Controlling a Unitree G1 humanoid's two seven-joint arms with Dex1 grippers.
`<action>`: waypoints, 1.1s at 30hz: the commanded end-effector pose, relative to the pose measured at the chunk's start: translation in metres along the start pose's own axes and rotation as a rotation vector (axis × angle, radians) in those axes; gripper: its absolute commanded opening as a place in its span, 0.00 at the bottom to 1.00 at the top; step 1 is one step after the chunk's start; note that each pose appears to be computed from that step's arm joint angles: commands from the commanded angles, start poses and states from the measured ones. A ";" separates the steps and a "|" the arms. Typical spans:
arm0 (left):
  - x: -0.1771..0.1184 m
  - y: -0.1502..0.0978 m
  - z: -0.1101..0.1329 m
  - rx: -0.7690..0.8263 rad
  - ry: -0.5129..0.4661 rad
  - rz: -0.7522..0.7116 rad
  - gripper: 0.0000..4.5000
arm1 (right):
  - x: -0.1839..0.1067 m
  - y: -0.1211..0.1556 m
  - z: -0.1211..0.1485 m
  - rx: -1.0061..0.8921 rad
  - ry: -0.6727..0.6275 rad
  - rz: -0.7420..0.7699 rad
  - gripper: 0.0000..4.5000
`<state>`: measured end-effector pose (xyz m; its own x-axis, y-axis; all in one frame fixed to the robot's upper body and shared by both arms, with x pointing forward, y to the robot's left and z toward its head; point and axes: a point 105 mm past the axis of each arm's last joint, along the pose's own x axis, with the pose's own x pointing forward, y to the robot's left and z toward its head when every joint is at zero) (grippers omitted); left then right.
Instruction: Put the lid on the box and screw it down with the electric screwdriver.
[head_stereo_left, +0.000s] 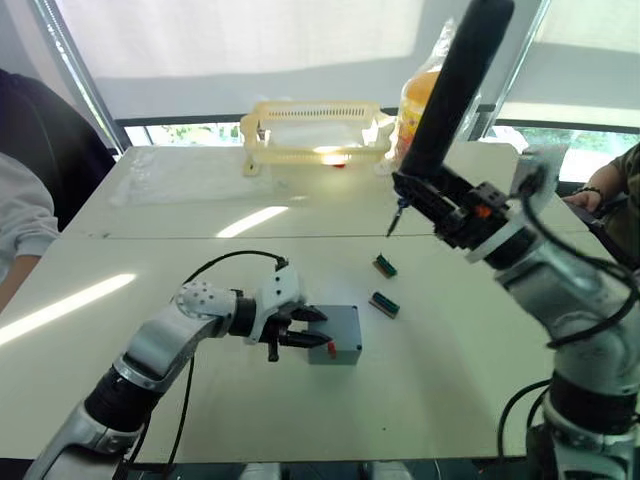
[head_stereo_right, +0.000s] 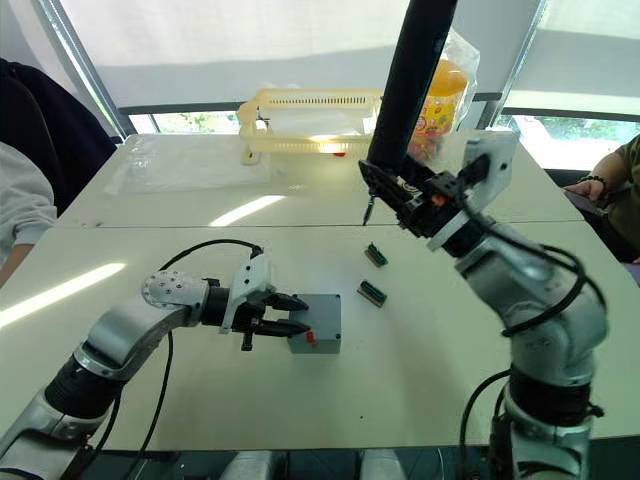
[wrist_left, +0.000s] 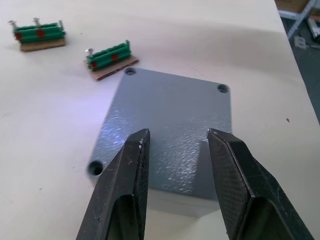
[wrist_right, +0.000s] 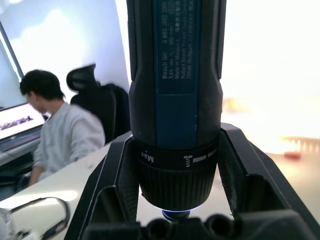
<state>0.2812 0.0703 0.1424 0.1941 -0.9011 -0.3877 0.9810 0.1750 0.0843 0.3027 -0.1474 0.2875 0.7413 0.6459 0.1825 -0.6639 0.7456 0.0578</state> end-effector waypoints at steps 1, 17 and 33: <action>-0.015 0.006 0.037 0.075 -0.079 0.007 0.40 | -0.019 -0.028 -0.009 0.053 0.258 -0.072 0.39; -0.001 -0.013 0.048 0.239 0.022 -0.047 0.40 | -0.122 -0.085 -0.122 0.477 1.094 -0.372 0.39; -0.059 0.042 0.025 0.022 0.013 0.322 0.42 | -0.080 -0.118 -0.096 0.084 0.903 -0.358 0.99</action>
<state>0.3081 0.1124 0.1806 0.4527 -0.8010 -0.3918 0.8915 0.3982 0.2160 0.3152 -0.2731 0.1372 0.5444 0.2870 -0.7882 -0.2948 0.9452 0.1406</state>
